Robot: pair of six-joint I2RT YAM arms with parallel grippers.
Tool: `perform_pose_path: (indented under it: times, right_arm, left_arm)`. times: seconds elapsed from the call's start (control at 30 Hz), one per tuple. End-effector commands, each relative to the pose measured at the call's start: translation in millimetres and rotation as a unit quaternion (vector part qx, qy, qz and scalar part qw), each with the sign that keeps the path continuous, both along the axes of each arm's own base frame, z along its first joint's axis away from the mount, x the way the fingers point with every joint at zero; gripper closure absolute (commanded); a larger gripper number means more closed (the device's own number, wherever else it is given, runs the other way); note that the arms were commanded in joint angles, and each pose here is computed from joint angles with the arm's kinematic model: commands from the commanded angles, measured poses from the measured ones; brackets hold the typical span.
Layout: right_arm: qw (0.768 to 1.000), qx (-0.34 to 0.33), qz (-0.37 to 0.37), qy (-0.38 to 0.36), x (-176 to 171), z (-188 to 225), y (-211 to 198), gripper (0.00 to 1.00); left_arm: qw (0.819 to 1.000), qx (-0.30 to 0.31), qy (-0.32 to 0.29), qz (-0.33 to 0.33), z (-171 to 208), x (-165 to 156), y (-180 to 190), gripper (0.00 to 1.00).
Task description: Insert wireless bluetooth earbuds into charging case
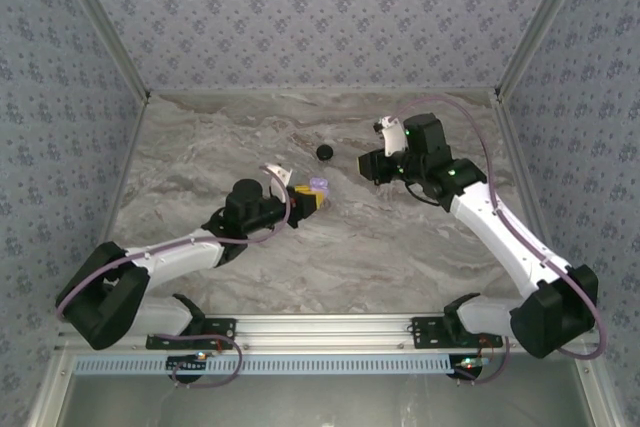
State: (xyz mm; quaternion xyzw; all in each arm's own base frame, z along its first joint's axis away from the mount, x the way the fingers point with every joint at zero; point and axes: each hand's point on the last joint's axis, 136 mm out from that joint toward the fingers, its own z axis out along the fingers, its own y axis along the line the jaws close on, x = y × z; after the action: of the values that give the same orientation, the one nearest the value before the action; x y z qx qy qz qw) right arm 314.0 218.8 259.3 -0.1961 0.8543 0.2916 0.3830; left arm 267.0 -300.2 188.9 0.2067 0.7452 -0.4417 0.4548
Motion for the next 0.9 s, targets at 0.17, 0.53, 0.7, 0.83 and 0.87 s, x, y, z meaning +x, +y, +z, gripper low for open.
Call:
perform_pose_path:
  times: [0.17, 0.53, 0.7, 0.83, 0.87]
  right_arm:
    - [0.998, 0.037, 0.039, -0.036, -17.9, 33.7, 14.7, 0.80]
    - [0.993, 0.063, 0.073, -0.062, -31.3, 55.6, 31.4, 0.79]
    - [0.992, 0.073, 0.081, -0.070, -34.3, 61.5, 38.7, 0.80]
    - [0.991, 0.077, 0.085, -0.076, -36.6, 64.7, 42.6, 0.80]
    - [0.990, 0.079, 0.085, -0.077, -37.0, 65.5, 43.4, 0.79]
  left_arm:
    - [0.997, -0.052, -0.040, -0.032, 42.6, 0.8, -17.6, 0.88]
    - [0.993, -0.070, -0.067, -0.067, 59.2, -10.7, -31.6, 0.88]
    - [0.990, -0.085, -0.081, -0.080, 67.4, -16.5, -36.7, 0.88]
    - [0.987, -0.106, -0.094, -0.083, 76.2, -19.2, -38.5, 0.88]
    - [0.986, -0.111, -0.097, -0.082, 78.2, -19.1, -38.6, 0.89]
